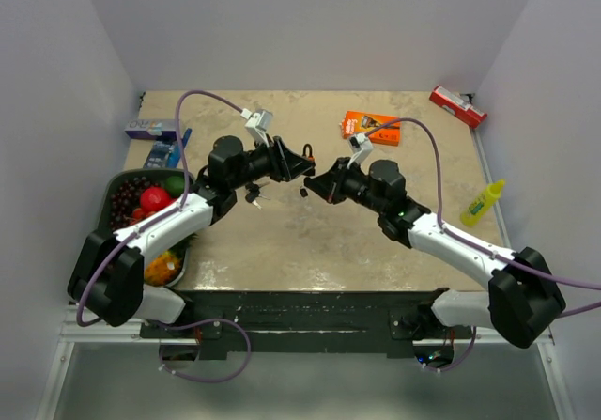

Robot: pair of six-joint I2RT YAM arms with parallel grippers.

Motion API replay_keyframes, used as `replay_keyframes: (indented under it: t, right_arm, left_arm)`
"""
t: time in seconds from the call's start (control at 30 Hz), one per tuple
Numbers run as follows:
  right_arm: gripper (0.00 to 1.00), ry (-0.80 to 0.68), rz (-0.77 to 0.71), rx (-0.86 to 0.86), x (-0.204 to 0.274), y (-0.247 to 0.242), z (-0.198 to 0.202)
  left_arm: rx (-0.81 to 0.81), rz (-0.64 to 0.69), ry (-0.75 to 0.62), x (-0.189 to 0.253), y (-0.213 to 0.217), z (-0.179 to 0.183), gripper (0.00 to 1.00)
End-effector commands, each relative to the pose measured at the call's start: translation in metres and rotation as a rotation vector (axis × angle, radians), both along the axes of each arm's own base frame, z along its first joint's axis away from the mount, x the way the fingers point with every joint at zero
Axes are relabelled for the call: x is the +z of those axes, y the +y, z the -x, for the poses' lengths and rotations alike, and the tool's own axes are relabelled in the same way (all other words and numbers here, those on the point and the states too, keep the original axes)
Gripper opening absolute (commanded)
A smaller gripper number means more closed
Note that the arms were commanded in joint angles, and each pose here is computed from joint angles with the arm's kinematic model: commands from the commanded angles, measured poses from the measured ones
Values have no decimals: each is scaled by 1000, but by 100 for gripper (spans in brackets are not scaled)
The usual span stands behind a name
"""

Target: Unlock with the key

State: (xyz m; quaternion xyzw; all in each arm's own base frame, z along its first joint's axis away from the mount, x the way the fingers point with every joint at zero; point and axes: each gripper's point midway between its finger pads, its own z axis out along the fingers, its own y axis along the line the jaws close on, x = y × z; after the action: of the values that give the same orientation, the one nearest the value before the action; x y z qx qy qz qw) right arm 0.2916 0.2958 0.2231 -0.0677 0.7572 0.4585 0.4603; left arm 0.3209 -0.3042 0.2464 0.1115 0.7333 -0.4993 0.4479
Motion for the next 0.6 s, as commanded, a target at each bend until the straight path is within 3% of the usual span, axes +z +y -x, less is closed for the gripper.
replay_keyframes:
  t: [0.0, 0.4, 0.57]
  right_arm:
    - [0, -251, -240, -90, 103, -23, -22]
    - [0, -253, -301, -59, 107, -38, -27]
    - [0, -263, -256, -86, 105, -41, -31]
  left_arm:
    - [-197, -28, -41, 2, -12, 39, 0]
    - [-253, -24, -57, 4, -15, 48, 0]
    - [-253, -27, -57, 4, -15, 48, 0]
